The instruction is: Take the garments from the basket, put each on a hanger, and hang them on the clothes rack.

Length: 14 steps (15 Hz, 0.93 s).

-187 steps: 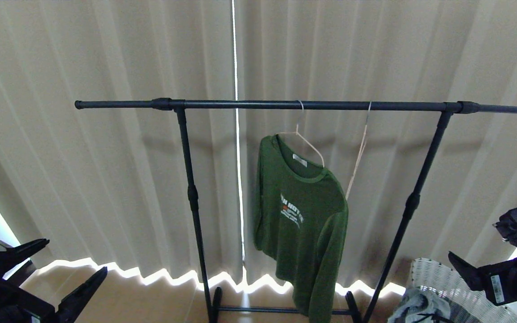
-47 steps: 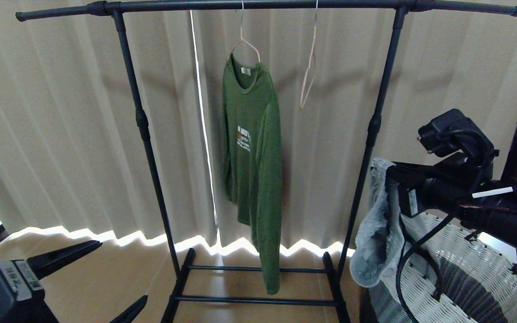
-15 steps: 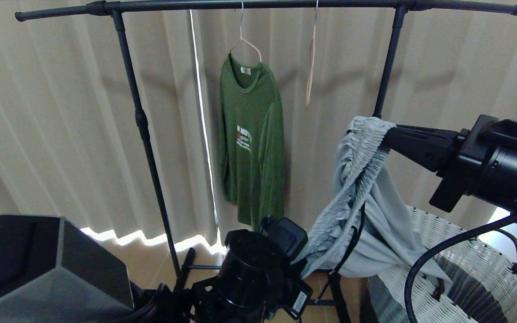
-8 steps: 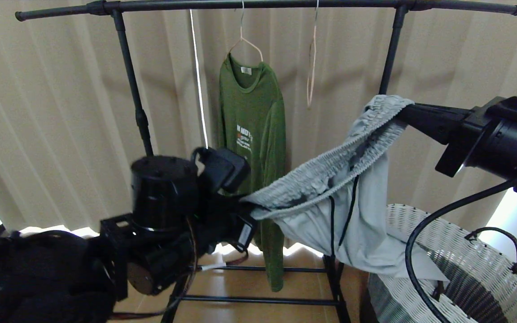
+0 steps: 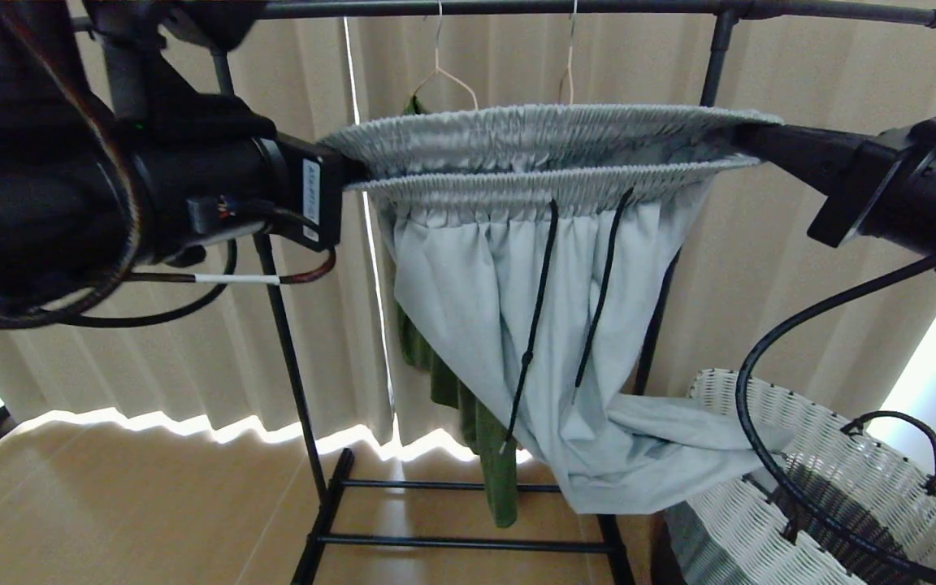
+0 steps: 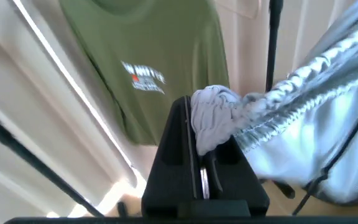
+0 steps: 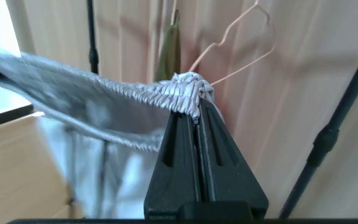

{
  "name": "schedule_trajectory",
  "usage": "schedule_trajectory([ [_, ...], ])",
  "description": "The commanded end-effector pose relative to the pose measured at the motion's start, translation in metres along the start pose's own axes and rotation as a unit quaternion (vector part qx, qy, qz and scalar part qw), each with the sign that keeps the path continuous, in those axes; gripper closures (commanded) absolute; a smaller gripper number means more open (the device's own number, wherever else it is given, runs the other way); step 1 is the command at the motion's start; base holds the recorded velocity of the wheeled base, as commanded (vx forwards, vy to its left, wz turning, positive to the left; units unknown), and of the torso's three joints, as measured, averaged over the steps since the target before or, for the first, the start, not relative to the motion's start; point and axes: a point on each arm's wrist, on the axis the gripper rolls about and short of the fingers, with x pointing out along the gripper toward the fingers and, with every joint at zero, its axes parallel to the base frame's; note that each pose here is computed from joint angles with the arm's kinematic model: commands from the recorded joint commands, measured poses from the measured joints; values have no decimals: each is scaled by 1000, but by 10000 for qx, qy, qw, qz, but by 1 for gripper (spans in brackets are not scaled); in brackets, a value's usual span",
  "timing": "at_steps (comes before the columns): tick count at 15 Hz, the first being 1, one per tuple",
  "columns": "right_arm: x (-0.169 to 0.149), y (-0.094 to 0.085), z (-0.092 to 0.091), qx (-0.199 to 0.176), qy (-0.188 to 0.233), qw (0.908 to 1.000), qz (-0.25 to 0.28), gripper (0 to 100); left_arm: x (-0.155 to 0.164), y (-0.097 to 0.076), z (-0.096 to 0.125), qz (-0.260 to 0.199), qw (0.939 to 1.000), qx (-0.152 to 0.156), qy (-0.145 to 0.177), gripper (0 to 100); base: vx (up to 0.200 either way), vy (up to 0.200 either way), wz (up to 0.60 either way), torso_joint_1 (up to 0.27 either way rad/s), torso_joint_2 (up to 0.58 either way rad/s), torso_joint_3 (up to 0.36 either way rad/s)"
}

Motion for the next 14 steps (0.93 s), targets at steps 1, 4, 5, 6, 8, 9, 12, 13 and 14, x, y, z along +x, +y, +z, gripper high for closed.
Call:
schedule_trajectory([
  [1,4,-4,8,-12,-101,9999,-88,100,-22,9,19,88,9996,36,-273,100,0,0,0,0,0,0],
  [4,9,-17,-6,-28,153,9993,-354,100,-20,3,-8,-8,9995,152,285,100,0,0,0,0,0,0],
  [5,11,-19,-15,-23,283,9989,-385,100,-18,-2,-21,-72,9985,205,493,100,0,0,0,0,0,0],
  [6,13,-20,-21,-17,383,9984,-408,100,-17,-4,-29,-110,9977,233,623,100,0,0,0,0,0,0],
  [8,18,-20,-29,-8,520,9978,-408,100,-15,-5,-34,-113,9974,241,669,100,0,0,0,0,0,0],
  [9,24,-21,-30,-16,521,9978,-415,100,-14,-3,-29,-60,9987,199,473,100,0,0,0,0,0,0],
  [12,37,-29,-25,-62,155,9984,-537,100,-15,-1,-21,2,9991,313,288,100,0,0,0,0,0,0],
  [13,39,-31,-26,-75,140,9982,-582,100,-17,0,-16,25,9995,281,162,100,0,0,0,0,0,0],
  [14,39,-36,-23,-95,41,9977,-665,100,-17,2,-11,54,9997,235,45,100,0,0,0,0,0,0],
])
